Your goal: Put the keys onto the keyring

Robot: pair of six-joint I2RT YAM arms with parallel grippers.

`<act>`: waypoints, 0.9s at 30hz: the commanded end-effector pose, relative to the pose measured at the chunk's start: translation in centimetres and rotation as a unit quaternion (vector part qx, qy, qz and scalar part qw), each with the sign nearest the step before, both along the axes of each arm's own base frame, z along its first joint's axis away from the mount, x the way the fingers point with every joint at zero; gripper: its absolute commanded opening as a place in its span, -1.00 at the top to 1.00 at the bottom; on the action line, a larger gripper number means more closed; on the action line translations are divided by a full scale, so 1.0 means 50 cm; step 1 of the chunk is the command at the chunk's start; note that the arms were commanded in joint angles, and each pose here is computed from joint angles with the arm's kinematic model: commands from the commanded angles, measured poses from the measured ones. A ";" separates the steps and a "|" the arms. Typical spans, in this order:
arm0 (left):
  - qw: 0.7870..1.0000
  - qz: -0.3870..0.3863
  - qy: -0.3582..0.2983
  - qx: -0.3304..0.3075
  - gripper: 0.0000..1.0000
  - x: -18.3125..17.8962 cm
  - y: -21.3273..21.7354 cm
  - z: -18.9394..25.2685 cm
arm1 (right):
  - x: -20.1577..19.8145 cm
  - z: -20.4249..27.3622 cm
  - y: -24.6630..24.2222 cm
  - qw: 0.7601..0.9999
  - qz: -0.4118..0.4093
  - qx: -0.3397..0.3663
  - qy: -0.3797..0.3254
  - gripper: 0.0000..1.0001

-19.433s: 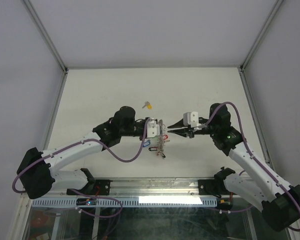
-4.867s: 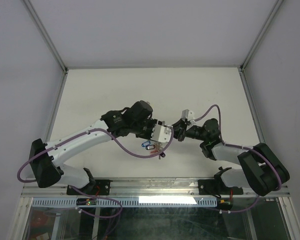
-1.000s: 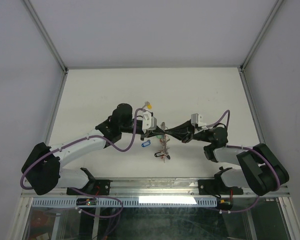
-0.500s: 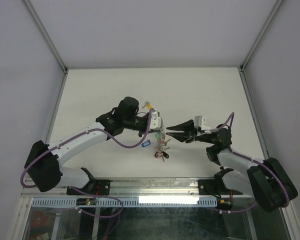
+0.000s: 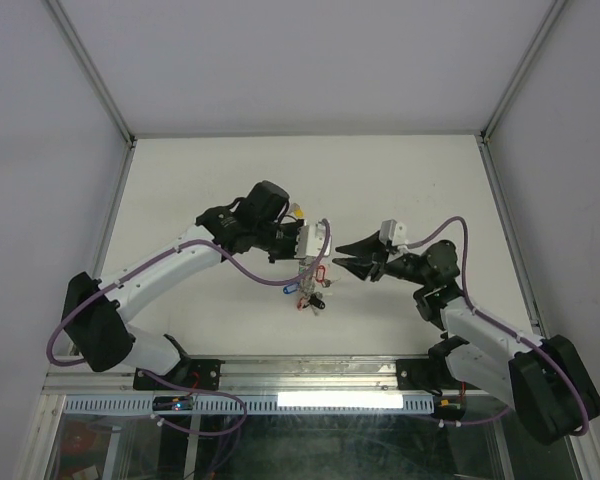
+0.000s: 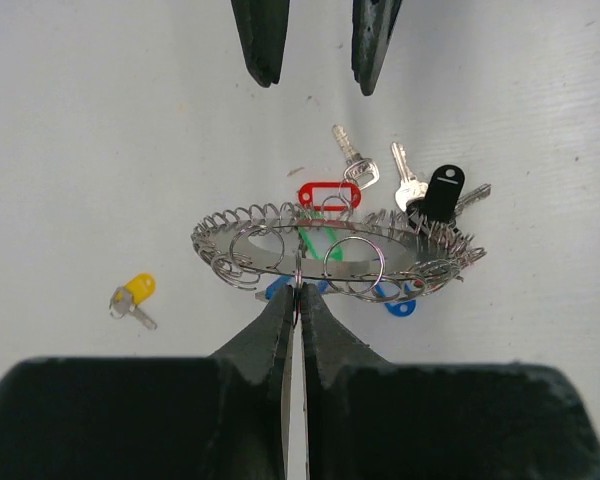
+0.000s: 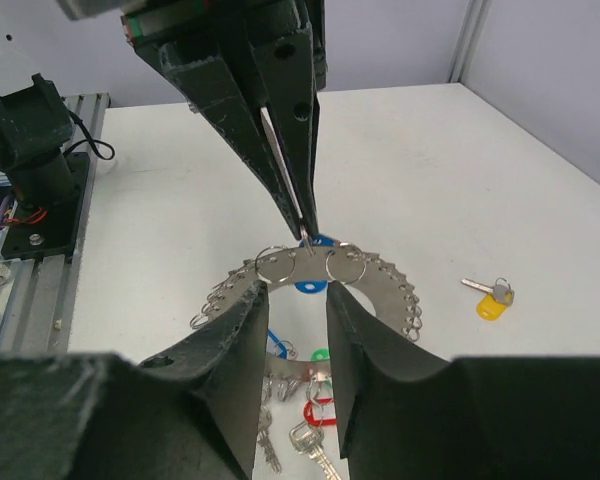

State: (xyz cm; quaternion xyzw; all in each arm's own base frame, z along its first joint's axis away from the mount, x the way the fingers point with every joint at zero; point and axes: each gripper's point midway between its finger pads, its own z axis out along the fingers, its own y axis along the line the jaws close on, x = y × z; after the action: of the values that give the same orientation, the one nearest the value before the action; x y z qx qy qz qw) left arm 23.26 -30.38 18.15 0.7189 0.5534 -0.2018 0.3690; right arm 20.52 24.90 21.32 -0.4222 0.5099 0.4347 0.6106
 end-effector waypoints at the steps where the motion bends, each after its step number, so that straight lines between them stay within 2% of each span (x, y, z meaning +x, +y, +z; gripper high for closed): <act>1: 0.996 -0.004 -0.060 0.063 1.00 0.028 0.013 0.027 | 0.024 0.026 0.002 1.000 -0.018 0.006 0.006 0.35; 8: 0.985 -0.012 -0.098 0.142 1.00 0.026 -0.001 0.032 | 0.025 0.025 0.022 0.999 0.012 0.010 0.040 0.35; 13: 0.969 -0.014 -0.139 0.202 1.00 0.026 -0.009 0.042 | 0.021 0.023 0.047 0.997 0.039 0.025 0.063 0.34; 19: 0.972 -0.030 -0.145 0.182 1.00 0.014 -0.027 0.067 | 0.005 0.016 0.085 0.995 0.071 0.024 0.071 0.34; 27: 0.972 -0.039 -0.143 0.180 1.00 0.005 -0.030 0.065 | 0.008 0.015 0.096 0.995 0.070 0.027 0.062 0.35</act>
State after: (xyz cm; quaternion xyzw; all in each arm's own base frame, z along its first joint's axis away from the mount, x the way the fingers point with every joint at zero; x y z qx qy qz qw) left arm 23.21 -30.84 18.27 0.8202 0.5122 -0.0140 0.2543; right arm 20.38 29.19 19.32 -0.4053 0.5439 0.5182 0.5209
